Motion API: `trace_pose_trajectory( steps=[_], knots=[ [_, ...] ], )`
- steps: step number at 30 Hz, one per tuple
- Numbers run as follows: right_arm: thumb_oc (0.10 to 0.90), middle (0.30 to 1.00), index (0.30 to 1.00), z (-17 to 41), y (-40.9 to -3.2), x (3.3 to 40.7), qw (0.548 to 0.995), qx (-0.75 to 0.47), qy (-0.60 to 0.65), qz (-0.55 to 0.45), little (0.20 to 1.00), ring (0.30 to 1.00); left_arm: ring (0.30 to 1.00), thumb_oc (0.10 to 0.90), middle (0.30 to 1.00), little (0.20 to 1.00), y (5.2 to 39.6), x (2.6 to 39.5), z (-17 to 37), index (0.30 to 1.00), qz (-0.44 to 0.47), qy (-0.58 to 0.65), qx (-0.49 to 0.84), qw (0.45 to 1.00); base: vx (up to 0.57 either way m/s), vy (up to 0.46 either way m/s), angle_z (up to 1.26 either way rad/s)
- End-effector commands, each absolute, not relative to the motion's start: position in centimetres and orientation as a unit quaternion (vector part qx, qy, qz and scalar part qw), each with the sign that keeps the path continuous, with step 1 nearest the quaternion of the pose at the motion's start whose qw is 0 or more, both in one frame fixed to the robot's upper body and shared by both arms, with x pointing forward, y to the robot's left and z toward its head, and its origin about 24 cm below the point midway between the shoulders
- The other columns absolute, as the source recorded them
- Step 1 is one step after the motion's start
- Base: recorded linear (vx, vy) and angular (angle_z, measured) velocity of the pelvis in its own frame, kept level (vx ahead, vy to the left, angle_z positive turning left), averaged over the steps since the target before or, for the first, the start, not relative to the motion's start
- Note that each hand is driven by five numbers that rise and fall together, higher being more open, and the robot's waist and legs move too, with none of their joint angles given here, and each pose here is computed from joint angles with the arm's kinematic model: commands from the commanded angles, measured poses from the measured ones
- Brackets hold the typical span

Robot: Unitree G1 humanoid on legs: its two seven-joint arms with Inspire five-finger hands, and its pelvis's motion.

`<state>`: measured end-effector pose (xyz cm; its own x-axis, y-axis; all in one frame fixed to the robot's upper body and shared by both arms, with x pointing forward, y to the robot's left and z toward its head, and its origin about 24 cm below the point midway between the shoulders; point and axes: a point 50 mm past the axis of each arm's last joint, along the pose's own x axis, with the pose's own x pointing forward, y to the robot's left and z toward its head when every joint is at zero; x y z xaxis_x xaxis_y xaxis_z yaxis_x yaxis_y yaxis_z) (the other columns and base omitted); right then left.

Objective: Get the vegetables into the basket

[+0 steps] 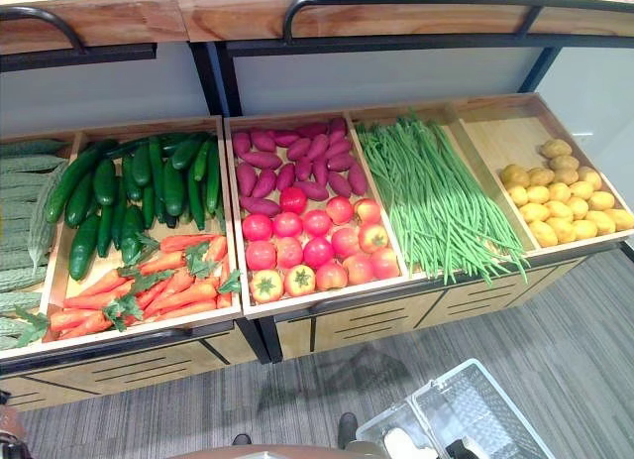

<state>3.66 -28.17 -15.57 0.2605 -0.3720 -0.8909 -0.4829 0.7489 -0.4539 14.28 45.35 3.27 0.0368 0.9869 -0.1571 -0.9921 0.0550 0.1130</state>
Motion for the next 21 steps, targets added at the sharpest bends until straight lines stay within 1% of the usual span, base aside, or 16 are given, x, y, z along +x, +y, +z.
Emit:
trace_pose_trajectory(
  steps=[1,2,3,4,5,6,7,8,9,10,13,14,17,18,19,21],
  knots=[
    [0.400,0.300,0.300,-15.5,-28.3,4.3,0.713,-0.367,0.596,0.039,0.300,0.300,1.000,0.900,1.000,1.000,46.0,17.1,10.9,1.000,0.661,-0.030,0.190,0.725,-0.02,0.003,0.08],
    [0.400,0.300,0.300,-15.3,-28.8,4.3,0.716,-0.365,0.594,0.025,0.300,0.300,1.000,0.900,1.000,1.000,44.4,18.5,12.1,1.000,0.611,-0.063,0.260,0.745,-0.02,0.007,0.05],
    [0.400,0.300,0.300,-15.1,-29.1,4.4,0.719,-0.364,0.592,0.017,0.300,0.300,1.000,0.900,1.000,1.000,43.5,19.2,12.4,1.000,0.566,-0.067,0.311,0.760,0.00,0.000,0.00],
    [0.400,0.300,0.300,-15.1,-29.1,4.4,0.719,-0.363,0.593,0.017,0.300,0.300,1.000,0.900,1.000,1.000,43.4,19.3,12.4,1.000,0.566,-0.067,0.312,0.760,0.00,0.000,0.00],
    [0.400,0.300,0.300,-14.9,-29.5,5.1,0.725,-0.366,0.584,0.009,0.300,0.300,1.000,0.900,1.000,1.000,42.6,19.8,12.4,1.000,0.521,-0.070,0.342,0.779,-0.02,0.030,0.03],
    [0.400,0.300,0.300,-14.6,-29.9,5.5,0.728,-0.369,0.578,0.006,0.300,0.300,1.000,0.900,1.000,1.000,41.6,20.7,12.2,1.000,0.454,-0.064,0.374,0.806,-0.02,0.030,0.02],
    [0.400,0.300,0.300,-14.6,-29.9,5.5,0.728,-0.368,0.578,0.006,0.300,0.300,1.000,0.900,1.000,1.000,41.5,20.8,12.2,1.000,0.452,-0.063,0.374,0.807,0.00,0.000,0.00],
    [0.400,0.300,0.300,-14.5,-30.2,5.8,0.730,-0.369,0.575,0.003,0.300,0.300,1.000,0.900,1.000,1.000,41.2,21.1,12.4,1.000,0.422,-0.065,0.376,0.822,-0.01,0.038,-0.02],
    [0.400,0.300,0.300,-14.2,-30.7,6.4,0.734,-0.371,0.568,-0.002,0.300,0.300,1.000,0.900,1.000,1.000,40.6,21.7,13.0,1.000,0.350,-0.065,0.394,0.847,-0.02,0.056,-0.04],
    [0.400,0.300,0.300,-14.0,-30.8,6.7,0.736,-0.372,0.565,0.000,0.300,0.300,1.000,0.900,1.000,1.000,40.4,22.0,12.9,1.000,0.306,-0.050,0.401,0.862,-0.01,0.044,-0.04],
    [0.400,0.300,0.300,-14.0,-30.7,6.9,0.739,-0.375,0.559,0.013,0.300,0.300,1.000,0.900,1.000,1.000,40.5,22.2,12.5,1.000,0.275,-0.025,0.411,0.869,0.01,0.026,-0.03],
    [0.400,0.300,0.300,-13.9,-30.7,7.3,0.740,-0.379,0.555,0.024,0.300,0.300,1.000,0.900,1.000,1.000,39.8,22.9,12.4,1.000,0.225,-0.010,0.436,0.871,0.00,0.027,-0.07],
    [0.400,0.300,0.300,-13.8,-30.8,7.6,0.742,-0.380,0.551,0.027,0.300,0.300,1.000,0.900,1.000,1.000,38.7,23.5,12.4,1.000,0.163,-0.001,0.476,0.864,0.00,0.022,-0.07],
    [0.400,0.300,0.300,-13.8,-30.8,7.5,0.742,-0.380,0.552,0.027,0.300,0.300,1.000,0.900,1.000,1.000,38.7,23.5,12.4,1.000,0.163,-0.001,0.476,0.864,0.02,0.023,-0.06],
    [0.400,0.300,0.300,-13.7,-30.9,7.7,0.742,-0.383,0.549,0.029,0.300,0.300,1.000,0.900,1.000,1.000,37.9,23.9,12.4,1.000,0.125,0.002,0.495,0.860,0.01,0.023,-0.08],
    [0.400,0.300,0.300,-13.7,-31.0,7.7,0.742,-0.385,0.548,0.030,0.300,0.300,1.000,0.900,1.000,1.000,37.7,24.0,12.4,1.000,0.116,0.001,0.498,0.860,0.01,0.019,-0.06]
  ],
)
